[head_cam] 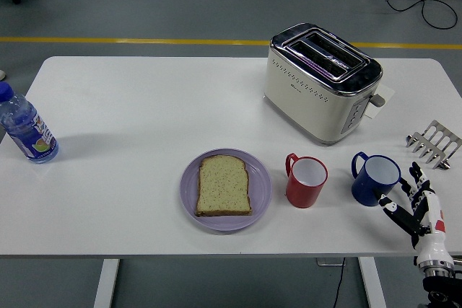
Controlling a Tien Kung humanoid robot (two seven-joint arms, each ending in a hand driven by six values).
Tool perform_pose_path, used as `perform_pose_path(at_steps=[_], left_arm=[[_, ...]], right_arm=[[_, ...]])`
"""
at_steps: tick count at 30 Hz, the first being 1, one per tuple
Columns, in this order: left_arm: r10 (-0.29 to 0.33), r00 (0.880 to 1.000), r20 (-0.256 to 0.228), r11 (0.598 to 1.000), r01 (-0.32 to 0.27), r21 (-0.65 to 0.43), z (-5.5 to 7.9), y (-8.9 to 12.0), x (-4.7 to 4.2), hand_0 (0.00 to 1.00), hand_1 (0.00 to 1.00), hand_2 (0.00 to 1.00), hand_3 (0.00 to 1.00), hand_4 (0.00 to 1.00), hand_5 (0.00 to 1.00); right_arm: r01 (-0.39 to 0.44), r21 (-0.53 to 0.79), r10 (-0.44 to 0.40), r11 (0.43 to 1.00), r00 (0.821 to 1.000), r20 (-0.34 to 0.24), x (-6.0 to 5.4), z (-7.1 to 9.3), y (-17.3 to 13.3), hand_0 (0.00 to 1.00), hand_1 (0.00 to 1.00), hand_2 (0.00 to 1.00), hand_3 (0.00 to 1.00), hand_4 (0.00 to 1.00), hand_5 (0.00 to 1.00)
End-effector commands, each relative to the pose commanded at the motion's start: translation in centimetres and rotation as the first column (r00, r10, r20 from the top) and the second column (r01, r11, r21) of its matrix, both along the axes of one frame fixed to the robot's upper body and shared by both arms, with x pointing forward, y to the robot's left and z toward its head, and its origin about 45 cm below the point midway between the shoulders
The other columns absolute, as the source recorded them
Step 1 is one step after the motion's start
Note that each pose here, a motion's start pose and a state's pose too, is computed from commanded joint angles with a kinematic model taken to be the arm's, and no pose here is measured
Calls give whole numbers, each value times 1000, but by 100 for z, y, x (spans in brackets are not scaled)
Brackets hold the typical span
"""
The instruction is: Pick up the cup,pour liquid into bread,place the cup on the desk
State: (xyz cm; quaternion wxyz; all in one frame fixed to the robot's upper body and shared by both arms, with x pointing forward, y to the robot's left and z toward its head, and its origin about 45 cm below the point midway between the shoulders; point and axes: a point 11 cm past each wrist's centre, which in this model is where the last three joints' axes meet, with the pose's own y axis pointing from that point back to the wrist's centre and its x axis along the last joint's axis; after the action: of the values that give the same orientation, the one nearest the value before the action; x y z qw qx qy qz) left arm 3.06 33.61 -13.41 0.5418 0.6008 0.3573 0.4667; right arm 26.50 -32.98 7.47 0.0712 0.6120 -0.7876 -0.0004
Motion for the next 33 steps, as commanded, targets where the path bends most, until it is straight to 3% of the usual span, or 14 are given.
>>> perform_pose_path(at_steps=[33], left_arm=[[2, 1000, 2, 1000, -2, -2, 0, -8, 9, 640, 651, 659, 564, 326, 839]], right_arm=[[-39, -36, 37, 999, 998, -43, 281, -74, 108, 966, 862, 986, 998, 980, 141]])
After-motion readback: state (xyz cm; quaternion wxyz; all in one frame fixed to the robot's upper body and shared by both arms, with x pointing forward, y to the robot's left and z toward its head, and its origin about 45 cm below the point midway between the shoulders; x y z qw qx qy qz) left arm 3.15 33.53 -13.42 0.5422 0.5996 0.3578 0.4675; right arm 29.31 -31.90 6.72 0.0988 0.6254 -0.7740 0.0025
